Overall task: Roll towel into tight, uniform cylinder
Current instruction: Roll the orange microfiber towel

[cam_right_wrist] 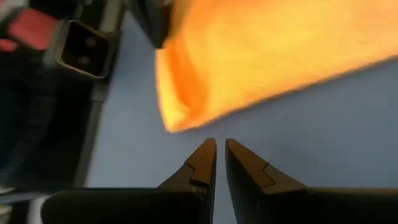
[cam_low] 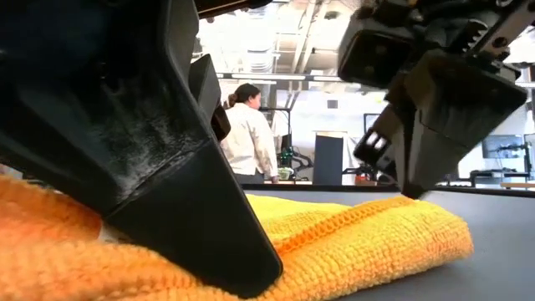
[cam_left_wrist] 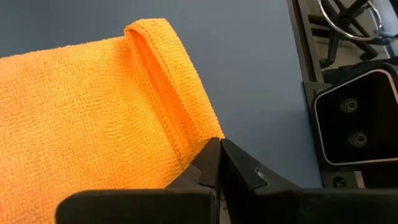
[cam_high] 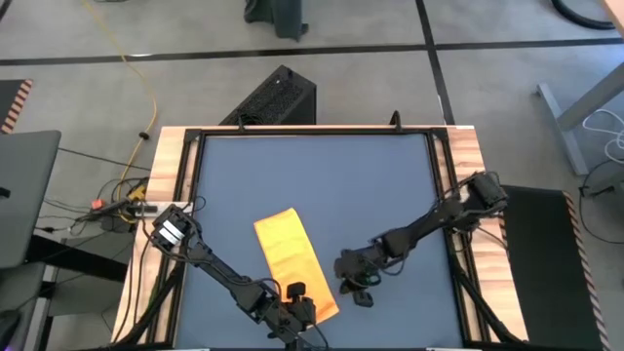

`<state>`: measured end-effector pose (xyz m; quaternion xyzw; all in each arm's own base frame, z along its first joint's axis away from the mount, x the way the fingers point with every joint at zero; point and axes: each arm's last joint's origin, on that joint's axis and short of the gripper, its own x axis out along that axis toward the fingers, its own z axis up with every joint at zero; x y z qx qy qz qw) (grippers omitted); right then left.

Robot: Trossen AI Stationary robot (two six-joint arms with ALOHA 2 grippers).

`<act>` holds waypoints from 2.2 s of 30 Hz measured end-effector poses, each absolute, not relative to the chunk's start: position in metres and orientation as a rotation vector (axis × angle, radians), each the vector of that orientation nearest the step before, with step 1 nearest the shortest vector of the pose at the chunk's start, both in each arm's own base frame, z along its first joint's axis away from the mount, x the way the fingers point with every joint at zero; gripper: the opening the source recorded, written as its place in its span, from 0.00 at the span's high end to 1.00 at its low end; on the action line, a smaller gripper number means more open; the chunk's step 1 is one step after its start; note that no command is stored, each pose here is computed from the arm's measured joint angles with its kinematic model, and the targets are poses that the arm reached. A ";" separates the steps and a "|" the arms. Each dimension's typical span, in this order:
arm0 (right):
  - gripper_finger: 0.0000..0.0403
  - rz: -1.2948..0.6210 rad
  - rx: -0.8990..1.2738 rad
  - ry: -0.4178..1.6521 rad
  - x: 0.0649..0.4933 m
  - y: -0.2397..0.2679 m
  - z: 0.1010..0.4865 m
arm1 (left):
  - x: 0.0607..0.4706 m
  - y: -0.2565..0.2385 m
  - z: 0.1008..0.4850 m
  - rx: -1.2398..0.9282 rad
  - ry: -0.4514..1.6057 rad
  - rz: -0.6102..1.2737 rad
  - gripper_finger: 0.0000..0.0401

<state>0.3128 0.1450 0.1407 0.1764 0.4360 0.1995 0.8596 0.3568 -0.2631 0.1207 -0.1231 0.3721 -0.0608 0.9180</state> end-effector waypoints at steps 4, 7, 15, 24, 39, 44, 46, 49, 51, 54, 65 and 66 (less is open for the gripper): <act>0.84 0.352 0.251 0.740 0.290 0.146 0.152 | 0.357 -0.263 0.121 -0.251 0.762 -0.120 1.00; 0.84 0.431 0.165 0.561 0.278 0.159 0.159 | 0.357 -0.263 0.121 -0.248 0.760 -0.118 1.00; 0.84 0.607 -0.076 0.401 0.275 0.198 0.147 | 0.357 -0.263 0.121 -0.246 0.752 -0.117 1.00; 0.68 0.646 -0.230 0.405 0.293 0.224 0.124 | 0.358 -0.263 0.121 -0.266 0.755 -0.116 1.00; 0.57 0.529 -0.352 0.522 0.296 0.221 0.110 | 0.357 -0.263 0.121 -0.278 0.762 -0.123 1.00; 0.59 0.496 -0.369 0.537 0.296 0.220 0.108 | 0.357 -0.263 0.121 -0.278 0.762 -0.123 1.00; 0.59 0.491 -0.372 0.542 0.295 0.219 0.108 | 0.358 -0.263 0.121 -0.279 0.762 -0.123 1.00; 0.59 0.489 -0.378 0.554 0.295 0.219 0.107 | 0.358 -0.263 0.121 -0.279 0.763 -0.124 1.00; 0.59 0.489 -0.379 0.558 0.295 0.219 0.106 | 0.358 -0.263 0.121 -0.280 0.763 -0.124 1.00; 0.59 0.483 -0.381 0.560 0.295 0.219 0.106 | 0.358 -0.263 0.121 -0.280 0.763 -0.124 1.00; 0.63 0.452 -0.398 0.561 0.295 0.217 0.106 | 0.358 -0.263 0.121 -0.282 0.761 -0.126 1.00; 0.64 0.444 -0.401 0.561 0.295 0.217 0.106 | 0.358 -0.263 0.121 -0.280 0.760 -0.127 1.00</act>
